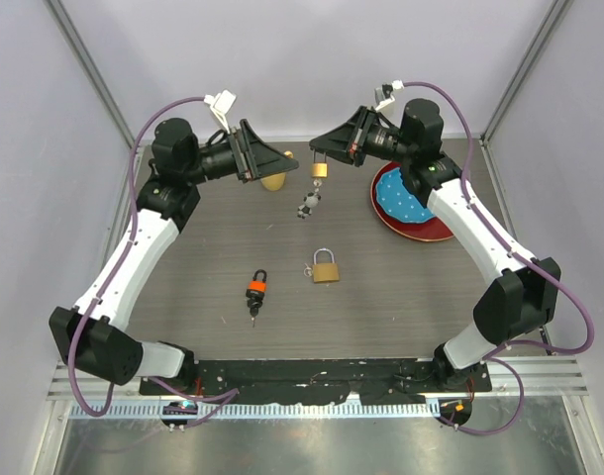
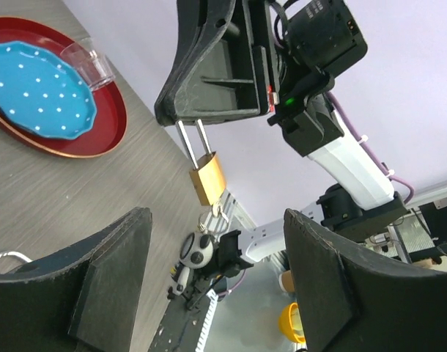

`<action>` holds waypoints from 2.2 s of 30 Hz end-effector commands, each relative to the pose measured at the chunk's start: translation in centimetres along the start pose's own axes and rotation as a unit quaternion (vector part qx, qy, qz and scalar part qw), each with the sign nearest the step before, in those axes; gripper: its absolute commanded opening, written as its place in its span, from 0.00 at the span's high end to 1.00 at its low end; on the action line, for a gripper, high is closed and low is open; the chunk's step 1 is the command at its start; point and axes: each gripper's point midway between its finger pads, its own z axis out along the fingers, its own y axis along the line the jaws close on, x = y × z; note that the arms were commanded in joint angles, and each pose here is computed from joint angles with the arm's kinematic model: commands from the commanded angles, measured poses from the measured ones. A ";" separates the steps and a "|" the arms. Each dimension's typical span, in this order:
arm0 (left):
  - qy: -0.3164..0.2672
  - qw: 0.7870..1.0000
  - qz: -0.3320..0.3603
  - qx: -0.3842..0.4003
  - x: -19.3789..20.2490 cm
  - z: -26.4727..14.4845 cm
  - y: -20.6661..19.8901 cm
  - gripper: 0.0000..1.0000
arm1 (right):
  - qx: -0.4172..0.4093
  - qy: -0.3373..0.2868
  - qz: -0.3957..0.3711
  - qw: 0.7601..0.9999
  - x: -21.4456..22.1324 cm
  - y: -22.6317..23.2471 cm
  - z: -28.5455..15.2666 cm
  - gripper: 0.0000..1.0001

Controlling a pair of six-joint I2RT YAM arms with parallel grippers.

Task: Lock with the key
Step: Lock the lock, then place the lock at the center of the board.

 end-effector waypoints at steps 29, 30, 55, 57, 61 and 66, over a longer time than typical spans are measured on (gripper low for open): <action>0.067 0.995 -0.037 0.065 6.7 4.5 -1.0 1.00 | -0.054 -0.038 -0.002 0.998 -2.1 4.4 -1.0 0.98; 0.068 0.995 -0.039 0.063 6.9 4.4 -0.8 1.00 | -0.053 -0.038 -0.003 0.998 -2.1 4.3 -1.0 0.98; 0.102 0.991 -0.076 0.046 11.8 2.5 0.8 1.00 | -0.038 -0.086 0.005 0.996 -5.1 0.8 -2.2 0.98; 0.115 0.989 -0.080 0.043 12.6 2.2 1.0 1.00 | -0.035 -0.081 -0.003 0.996 -5.0 0.3 -2.1 0.98; 0.126 0.988 -0.083 0.035 13.4 1.6 1.3 1.00 | -0.018 -0.055 0.000 0.998 -4.0 -1.7 -2.1 0.98; 0.130 0.988 -0.087 0.015 14.3 0.7 1.8 1.00 | 0.024 -0.053 0.024 0.998 -2.0 -5.7 -2.5 0.98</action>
